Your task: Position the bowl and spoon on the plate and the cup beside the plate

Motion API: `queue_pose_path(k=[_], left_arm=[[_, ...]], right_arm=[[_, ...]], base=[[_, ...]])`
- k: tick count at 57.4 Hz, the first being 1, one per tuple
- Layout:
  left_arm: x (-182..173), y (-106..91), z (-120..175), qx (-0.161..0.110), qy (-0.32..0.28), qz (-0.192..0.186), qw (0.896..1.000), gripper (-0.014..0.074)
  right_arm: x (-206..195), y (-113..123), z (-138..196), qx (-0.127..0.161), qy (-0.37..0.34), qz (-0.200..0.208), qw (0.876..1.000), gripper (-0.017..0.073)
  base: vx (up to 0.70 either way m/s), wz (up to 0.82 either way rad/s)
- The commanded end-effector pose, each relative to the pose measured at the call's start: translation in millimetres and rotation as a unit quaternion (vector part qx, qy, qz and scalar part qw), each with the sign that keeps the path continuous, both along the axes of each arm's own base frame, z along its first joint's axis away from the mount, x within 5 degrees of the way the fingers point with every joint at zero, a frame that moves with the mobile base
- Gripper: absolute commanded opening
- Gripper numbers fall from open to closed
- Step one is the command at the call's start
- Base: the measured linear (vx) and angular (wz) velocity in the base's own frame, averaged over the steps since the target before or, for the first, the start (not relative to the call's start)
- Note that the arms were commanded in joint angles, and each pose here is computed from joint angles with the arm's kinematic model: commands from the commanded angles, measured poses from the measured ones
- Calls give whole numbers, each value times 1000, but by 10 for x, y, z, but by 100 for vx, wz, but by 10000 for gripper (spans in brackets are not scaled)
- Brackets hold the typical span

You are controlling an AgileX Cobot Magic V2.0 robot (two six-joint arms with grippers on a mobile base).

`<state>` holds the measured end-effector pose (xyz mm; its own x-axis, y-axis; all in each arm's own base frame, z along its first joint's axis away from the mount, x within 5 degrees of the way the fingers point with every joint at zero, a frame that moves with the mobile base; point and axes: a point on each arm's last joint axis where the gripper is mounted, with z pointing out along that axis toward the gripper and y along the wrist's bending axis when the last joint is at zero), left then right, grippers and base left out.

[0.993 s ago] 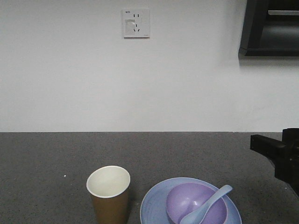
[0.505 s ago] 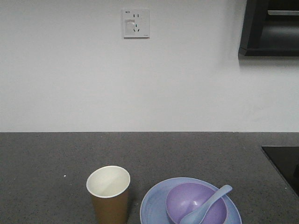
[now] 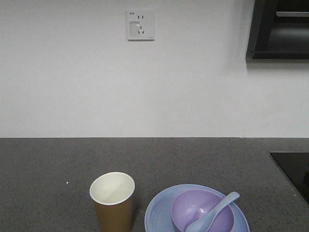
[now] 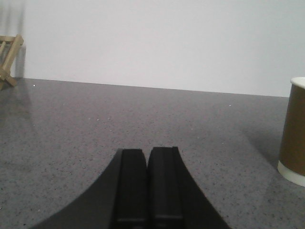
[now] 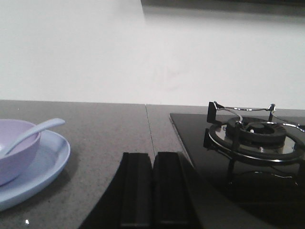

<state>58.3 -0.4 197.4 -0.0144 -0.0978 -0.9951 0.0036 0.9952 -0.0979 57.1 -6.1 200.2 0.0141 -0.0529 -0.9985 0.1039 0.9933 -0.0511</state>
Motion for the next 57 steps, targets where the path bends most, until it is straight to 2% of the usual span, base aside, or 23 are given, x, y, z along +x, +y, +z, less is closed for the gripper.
queue_pose_path(k=[1, 4, 11, 57], left_arm=[[15, 5, -28, -8, -18, 3, 1000, -6], [17, 5, -27, -8, -18, 3, 1000, -6], [18, 5, -28, -8, -17, 3, 1000, -6], [18, 5, -28, -8, -17, 3, 1000, -6]], right_arm=[[-6, 3, -59, 7, 0, 3, 1000, -12], [-9, 8, -51, 19, -6, 7, 1000, -12], [-12, 17, -2, 23, -33, 13, 999, -12], [-12, 16, 1, 22, -34, 13, 999, -12]], base=[[0, 0], [-1, 1], [0, 0], [0, 0]])
